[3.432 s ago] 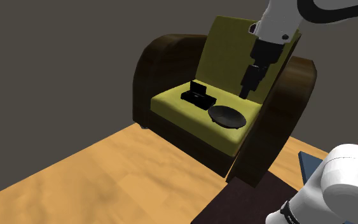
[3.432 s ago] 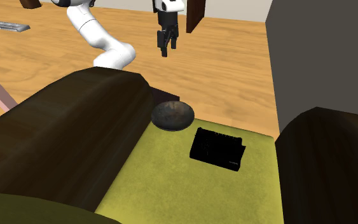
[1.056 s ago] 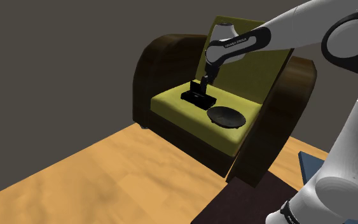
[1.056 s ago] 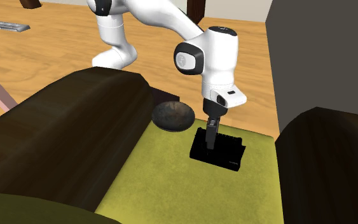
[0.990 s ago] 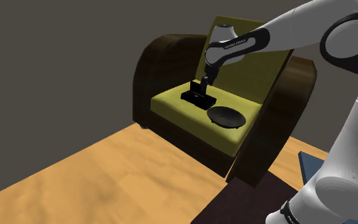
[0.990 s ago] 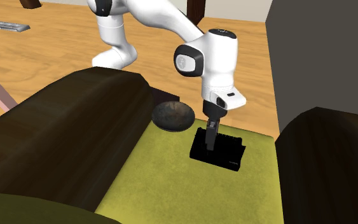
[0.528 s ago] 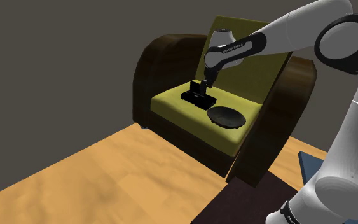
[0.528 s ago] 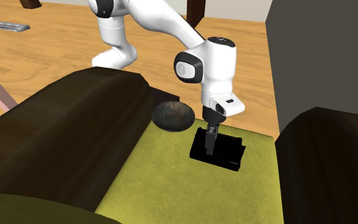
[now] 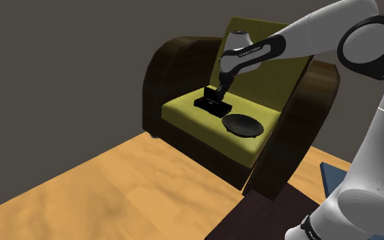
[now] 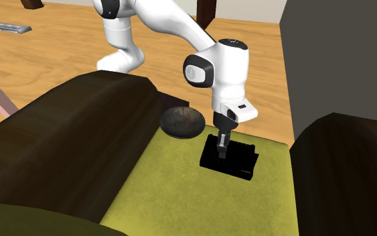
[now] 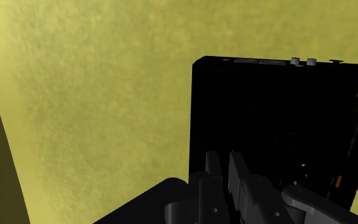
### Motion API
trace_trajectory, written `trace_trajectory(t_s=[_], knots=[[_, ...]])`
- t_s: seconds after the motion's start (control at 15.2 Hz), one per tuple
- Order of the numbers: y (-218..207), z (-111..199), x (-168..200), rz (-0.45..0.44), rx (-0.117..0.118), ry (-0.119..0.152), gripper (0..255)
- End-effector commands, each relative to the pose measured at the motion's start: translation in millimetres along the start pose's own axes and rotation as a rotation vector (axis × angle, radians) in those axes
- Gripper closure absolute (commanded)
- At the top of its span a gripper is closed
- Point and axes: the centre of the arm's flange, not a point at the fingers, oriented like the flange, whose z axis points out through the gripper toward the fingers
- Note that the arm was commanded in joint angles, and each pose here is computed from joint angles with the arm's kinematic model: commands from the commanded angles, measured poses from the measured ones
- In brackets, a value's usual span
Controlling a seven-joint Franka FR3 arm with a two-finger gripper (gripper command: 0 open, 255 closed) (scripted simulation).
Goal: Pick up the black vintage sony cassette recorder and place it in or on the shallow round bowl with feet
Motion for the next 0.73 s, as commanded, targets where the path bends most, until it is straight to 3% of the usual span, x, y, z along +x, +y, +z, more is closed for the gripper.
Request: trace_trajectory(t_s=[0.0, 0.26, 0.66], knots=[[-0.2, 0.2, 0.0, 0.000, 0.000, 0.000, 255], [-0.2, 0.3, 0.0, 0.000, 0.000, 0.000, 255], [7.1, -30.4, 3.2, 0.000, 0.000, 0.000, 255]])
